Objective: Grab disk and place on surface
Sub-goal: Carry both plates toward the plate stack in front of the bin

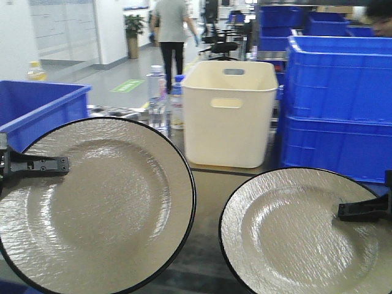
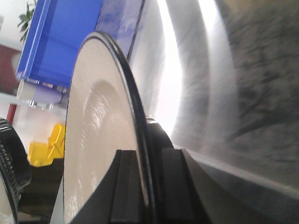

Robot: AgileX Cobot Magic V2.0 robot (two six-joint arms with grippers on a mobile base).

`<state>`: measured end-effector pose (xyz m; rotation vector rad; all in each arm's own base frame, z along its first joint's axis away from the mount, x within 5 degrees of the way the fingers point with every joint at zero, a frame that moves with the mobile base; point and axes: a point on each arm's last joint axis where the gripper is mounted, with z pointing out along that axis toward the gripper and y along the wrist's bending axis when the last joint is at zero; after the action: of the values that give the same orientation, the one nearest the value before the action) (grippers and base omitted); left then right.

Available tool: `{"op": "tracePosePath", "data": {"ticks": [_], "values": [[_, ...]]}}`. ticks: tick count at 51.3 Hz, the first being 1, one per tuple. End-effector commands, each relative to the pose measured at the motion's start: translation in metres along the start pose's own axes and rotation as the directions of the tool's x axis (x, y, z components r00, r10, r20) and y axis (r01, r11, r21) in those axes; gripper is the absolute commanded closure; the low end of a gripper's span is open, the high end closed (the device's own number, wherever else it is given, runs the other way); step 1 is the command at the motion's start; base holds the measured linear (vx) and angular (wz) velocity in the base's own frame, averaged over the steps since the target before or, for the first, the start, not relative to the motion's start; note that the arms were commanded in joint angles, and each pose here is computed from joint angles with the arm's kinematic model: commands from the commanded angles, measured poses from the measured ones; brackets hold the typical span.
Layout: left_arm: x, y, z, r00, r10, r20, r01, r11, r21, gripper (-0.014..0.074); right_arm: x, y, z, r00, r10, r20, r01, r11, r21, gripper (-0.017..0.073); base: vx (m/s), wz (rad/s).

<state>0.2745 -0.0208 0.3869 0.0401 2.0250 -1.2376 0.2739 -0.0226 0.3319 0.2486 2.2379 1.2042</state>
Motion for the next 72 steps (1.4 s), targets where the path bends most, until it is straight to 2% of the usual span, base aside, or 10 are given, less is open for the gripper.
{"op": "tracePosePath", "data": {"ticks": [1,19,72], "values": [[-0.0096,-0.0298,-0.0096,0.995,-0.019,0.1,0.006,0.992,0.126,0.0599,-0.0027,0.0278,-0.0106,0.999,-0.007,0.039,0.013,0.99,-0.14,0.0568,0.21,-0.46],[-0.0096,-0.0297,-0.0096,0.995,-0.019,0.1,0.006,0.992,0.125,0.0599,-0.0027,0.0278,-0.0106,0.999,-0.007,0.039,0.013,0.99,-0.14,0.0568,0.19,-0.25],[-0.0096,-0.0297,-0.0096,0.995,-0.019,0.1,0.006,0.992,0.125,0.0599,-0.0026,0.0279,-0.0106,0.999,-0.007,0.039,0.013,0.99,-0.14,0.0568,0.09,-0.03]]}}
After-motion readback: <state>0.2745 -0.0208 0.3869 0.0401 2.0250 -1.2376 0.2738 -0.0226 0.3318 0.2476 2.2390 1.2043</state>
